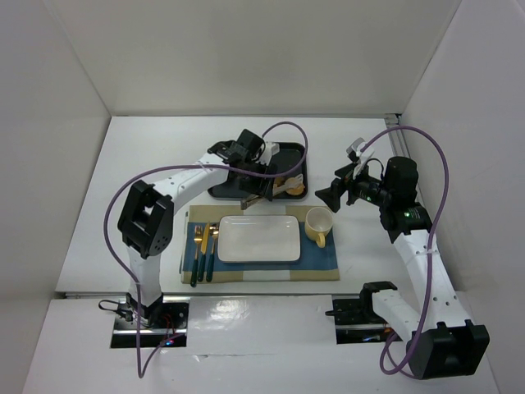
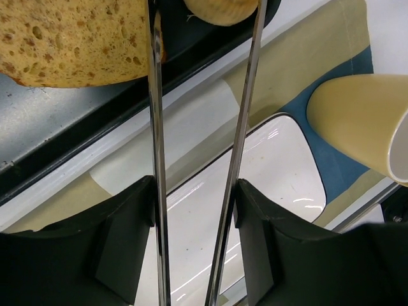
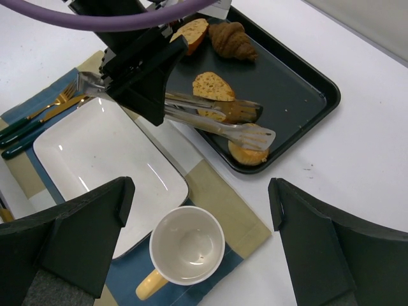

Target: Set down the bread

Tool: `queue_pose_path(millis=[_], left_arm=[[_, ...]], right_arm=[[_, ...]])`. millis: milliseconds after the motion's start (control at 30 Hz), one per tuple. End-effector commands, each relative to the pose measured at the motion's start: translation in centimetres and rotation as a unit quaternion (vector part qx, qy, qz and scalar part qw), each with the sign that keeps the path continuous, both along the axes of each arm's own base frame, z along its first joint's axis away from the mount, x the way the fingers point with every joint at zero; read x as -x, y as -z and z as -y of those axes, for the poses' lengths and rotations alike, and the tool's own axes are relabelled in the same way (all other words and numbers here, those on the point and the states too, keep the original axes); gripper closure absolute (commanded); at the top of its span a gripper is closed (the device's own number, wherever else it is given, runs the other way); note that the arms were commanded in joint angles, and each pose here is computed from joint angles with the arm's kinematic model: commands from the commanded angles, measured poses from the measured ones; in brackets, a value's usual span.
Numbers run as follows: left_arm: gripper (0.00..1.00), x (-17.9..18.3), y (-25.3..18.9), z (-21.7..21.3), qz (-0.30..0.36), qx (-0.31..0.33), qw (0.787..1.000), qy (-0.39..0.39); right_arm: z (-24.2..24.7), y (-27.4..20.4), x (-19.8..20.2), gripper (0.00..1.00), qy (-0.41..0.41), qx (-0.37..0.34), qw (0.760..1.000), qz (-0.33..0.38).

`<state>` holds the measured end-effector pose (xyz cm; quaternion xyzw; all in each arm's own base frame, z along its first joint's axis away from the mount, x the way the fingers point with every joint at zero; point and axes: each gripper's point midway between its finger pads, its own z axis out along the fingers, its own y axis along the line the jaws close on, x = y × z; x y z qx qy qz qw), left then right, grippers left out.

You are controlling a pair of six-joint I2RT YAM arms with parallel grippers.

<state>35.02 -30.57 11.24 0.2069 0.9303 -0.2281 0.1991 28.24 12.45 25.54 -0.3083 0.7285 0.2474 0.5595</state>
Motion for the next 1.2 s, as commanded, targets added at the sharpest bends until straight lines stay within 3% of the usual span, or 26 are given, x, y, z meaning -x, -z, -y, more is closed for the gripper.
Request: queue_pose_path(millis=[0, 167, 200, 333, 467, 567, 733, 1033, 1167], left_arm=[[0.38, -0.4, -0.8, 0.8, 0.013, 0.004, 1.000, 0.018], [0.65, 0.2, -0.4, 0.7, 0.008, -0.002, 1.000, 0.016], [0.75, 0.0, -0.5, 0.8, 0.012, 0.001, 1.000, 0.016], [0.90, 0.4, -1.0, 0.6, 0.012, 0.001, 1.000, 0.016], [0.90, 0.4, -1.4, 0.6, 0.016, 0.004, 1.000, 0.016], [0.99, 0.4, -1.8, 0.5, 0.020, 0.007, 1.000, 0.016], [1.00, 0.7, -2.9, 0.5, 0.027, 0.018, 0.999, 0.008], [1.00, 1.2, -8.9, 0.2, 0.081, 0.062, 0.995, 0.001], [1.00, 3.0, -10.1, -0.9, 0.085, 0.061, 0.994, -0.008]], right_arm=[[0.2, -1.2, -0.2, 0.00, 0.001, 0.004, 1.000, 0.017], [0.2, -1.2, -0.2, 0.00, 0.001, 0.004, 1.000, 0.017], [0.2, -1.2, -0.2, 0.00, 0.001, 0.004, 1.000, 0.017], [0.2, -1.5, -0.1, 0.00, 0.001, 0.004, 1.000, 0.022], [0.2, -1.5, -0.1, 0.00, 0.001, 0.004, 1.000, 0.022], [0.2, -1.5, -0.1, 0.00, 0.001, 0.004, 1.000, 0.022], [0.2, -1.5, -0.1, 0.00, 0.001, 0.004, 1.000, 0.022], [0.3, -1.8, 0.1, 0.00, 0.001, 0.002, 1.000, 0.027], [0.3, -2.0, 0.2, 0.00, 0.001, 0.002, 1.000, 0.031]])
